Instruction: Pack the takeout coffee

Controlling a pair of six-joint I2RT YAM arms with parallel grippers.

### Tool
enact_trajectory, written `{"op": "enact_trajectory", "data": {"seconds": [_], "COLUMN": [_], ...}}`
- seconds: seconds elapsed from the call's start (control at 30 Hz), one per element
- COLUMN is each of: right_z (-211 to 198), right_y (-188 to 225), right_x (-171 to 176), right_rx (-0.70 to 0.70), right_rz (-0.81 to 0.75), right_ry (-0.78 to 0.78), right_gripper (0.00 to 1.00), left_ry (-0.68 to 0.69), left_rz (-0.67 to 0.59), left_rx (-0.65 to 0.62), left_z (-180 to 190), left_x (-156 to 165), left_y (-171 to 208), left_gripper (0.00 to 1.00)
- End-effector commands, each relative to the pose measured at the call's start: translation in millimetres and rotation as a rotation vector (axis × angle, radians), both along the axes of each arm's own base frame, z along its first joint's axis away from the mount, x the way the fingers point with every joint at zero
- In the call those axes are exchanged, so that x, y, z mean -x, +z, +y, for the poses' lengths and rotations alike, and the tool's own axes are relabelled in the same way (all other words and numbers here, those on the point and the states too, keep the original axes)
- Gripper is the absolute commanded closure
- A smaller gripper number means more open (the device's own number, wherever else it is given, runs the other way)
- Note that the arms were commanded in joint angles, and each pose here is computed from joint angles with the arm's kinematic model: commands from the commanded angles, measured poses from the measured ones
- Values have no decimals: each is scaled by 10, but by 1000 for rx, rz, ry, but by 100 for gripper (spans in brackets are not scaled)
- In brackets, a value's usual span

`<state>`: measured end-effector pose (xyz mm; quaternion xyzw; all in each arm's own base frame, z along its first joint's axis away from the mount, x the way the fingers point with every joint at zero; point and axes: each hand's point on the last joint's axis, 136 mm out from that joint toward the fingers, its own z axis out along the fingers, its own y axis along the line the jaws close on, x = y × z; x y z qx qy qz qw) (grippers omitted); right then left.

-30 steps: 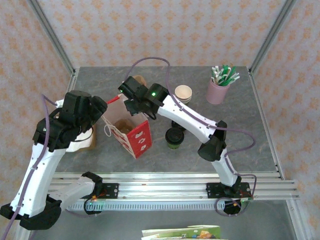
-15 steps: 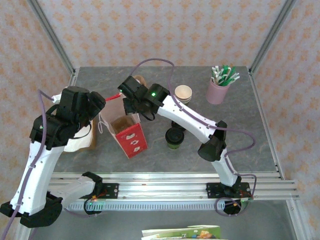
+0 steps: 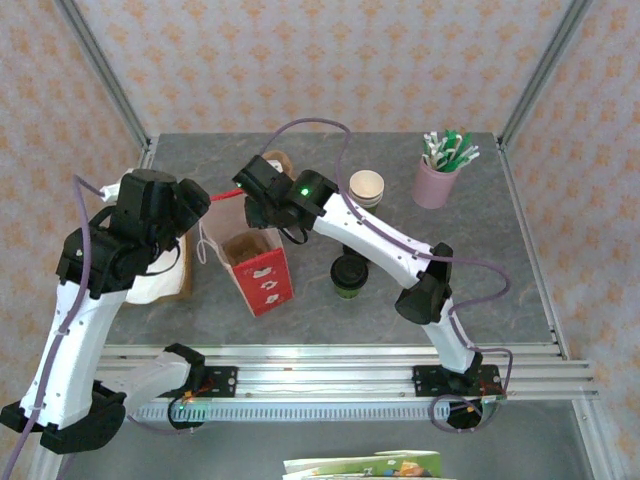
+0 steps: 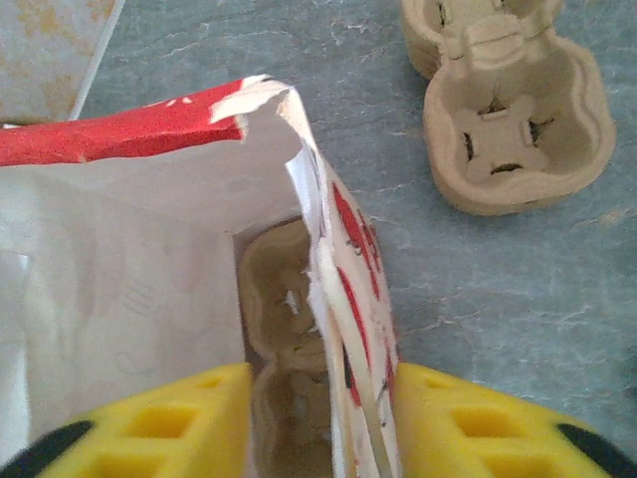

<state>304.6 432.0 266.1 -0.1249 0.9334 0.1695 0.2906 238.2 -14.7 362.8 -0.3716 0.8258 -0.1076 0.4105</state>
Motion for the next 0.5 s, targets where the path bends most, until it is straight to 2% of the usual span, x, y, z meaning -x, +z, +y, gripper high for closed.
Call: {"op": "enact_trajectory", "data": {"seconds": [0.0,0.2,0.33,0.47], "right_z": [-134,-365,-644,-1042], "right_y": [361,769,1054,1141], "right_x": [5,82,114,114], "right_rx": [-31,-78,-87,-72], "right_rz": [-61,-115,-171,-170], "right_ry": [-30,-55,-99,-168], "right_gripper": [45,25,21,20], "left_ry": [13,1,-29,-116], "left_rz": [-4,-31,-51,-71], "left_rx": [-73,-135,-161,-151], "left_z": [111,151,126,-32], "left_x": [27,-31,-86,-209], "left_y": [133,453,609,679], "left_gripper": [7,2,1,1]}}
